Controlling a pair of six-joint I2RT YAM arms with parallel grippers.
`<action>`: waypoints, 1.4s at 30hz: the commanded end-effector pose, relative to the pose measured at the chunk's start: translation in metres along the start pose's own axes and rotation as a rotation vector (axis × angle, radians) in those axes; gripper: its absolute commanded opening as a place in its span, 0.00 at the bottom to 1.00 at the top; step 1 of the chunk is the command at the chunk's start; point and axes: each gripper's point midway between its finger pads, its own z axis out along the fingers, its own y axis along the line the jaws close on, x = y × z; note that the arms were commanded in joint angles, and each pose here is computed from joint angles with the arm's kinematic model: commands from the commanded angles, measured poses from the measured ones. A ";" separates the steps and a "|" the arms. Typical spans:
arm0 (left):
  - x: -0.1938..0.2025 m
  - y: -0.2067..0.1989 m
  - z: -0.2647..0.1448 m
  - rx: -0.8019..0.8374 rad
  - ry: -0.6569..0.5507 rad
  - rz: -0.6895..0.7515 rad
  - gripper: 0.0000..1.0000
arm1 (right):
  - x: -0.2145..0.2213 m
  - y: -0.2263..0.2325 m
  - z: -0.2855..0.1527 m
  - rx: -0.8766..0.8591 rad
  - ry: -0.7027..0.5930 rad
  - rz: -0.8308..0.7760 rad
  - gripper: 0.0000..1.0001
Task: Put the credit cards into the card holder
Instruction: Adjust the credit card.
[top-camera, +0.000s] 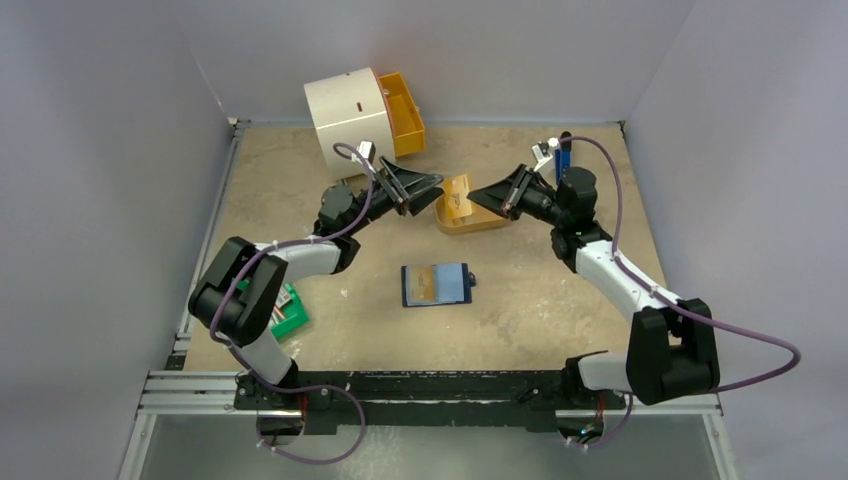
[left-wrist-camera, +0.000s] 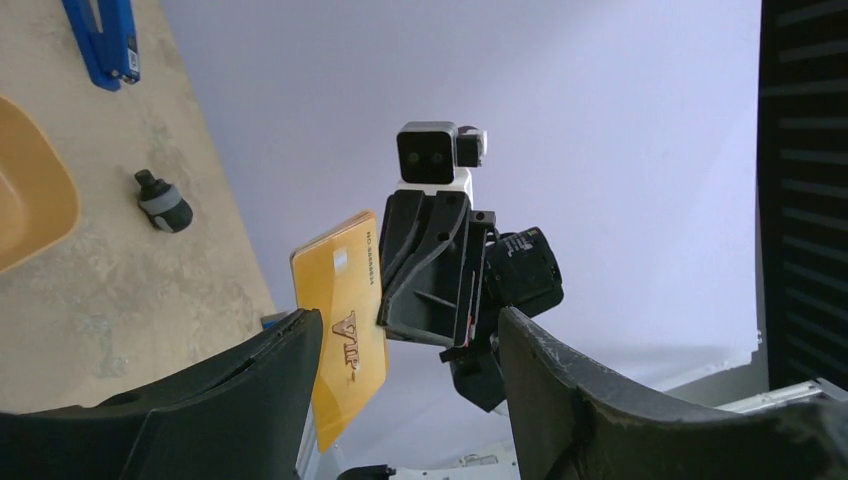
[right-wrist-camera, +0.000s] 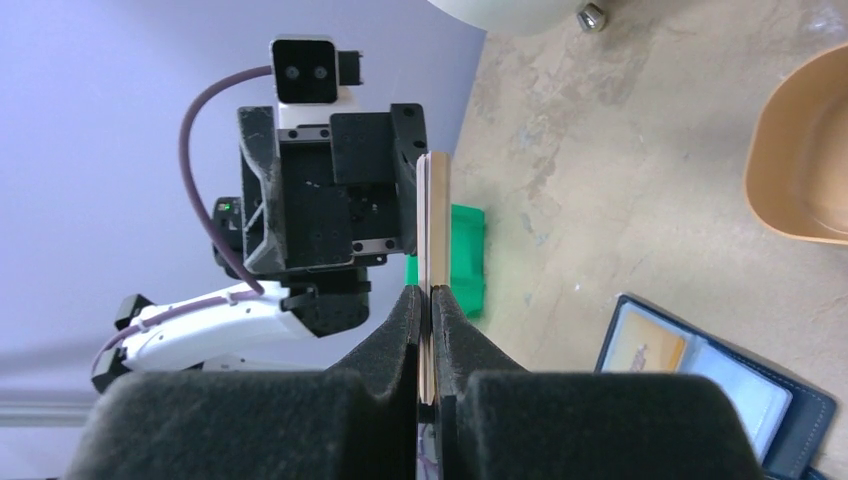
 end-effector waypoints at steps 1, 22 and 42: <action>0.008 -0.027 -0.001 0.117 0.045 0.010 0.64 | -0.004 0.038 -0.004 -0.135 0.002 -0.038 0.00; 0.017 -0.017 -0.005 -0.021 0.074 0.093 0.61 | -0.010 0.058 -0.010 -0.124 -0.026 -0.119 0.00; 0.023 -0.058 0.000 0.244 0.102 -0.058 0.19 | -0.001 0.067 -0.008 -0.207 0.039 -0.069 0.00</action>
